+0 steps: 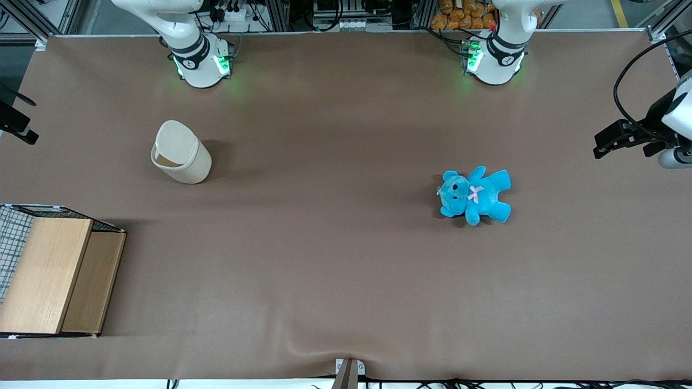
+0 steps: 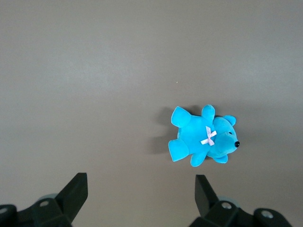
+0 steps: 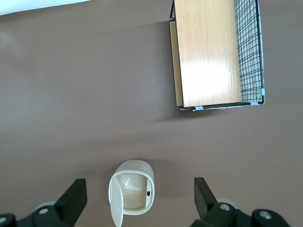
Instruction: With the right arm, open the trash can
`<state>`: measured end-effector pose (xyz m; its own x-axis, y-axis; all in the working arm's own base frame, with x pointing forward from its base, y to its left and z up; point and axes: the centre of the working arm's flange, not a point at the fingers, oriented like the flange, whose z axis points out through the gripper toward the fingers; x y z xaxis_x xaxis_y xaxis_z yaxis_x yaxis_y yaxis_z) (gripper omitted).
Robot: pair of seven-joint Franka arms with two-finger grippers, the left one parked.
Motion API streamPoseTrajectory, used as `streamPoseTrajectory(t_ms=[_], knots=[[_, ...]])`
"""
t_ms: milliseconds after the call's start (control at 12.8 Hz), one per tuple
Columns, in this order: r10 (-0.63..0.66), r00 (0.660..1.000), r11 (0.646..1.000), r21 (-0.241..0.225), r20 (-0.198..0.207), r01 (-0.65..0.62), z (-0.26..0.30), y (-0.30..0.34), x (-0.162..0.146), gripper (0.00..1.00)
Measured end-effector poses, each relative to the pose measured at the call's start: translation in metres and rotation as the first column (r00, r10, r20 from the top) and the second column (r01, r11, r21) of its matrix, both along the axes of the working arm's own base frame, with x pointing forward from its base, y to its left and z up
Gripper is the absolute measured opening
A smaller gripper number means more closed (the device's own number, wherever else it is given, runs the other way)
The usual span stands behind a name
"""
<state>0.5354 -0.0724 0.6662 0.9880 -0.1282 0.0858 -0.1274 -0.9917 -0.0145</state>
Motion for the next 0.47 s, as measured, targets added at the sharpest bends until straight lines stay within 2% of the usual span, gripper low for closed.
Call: streamPoseTrajectory(t_ms=[468], knots=[[0.000,1.000,1.000,0.000,-0.006,0.000,-0.0035,0.0000,0.0021,1.00]])
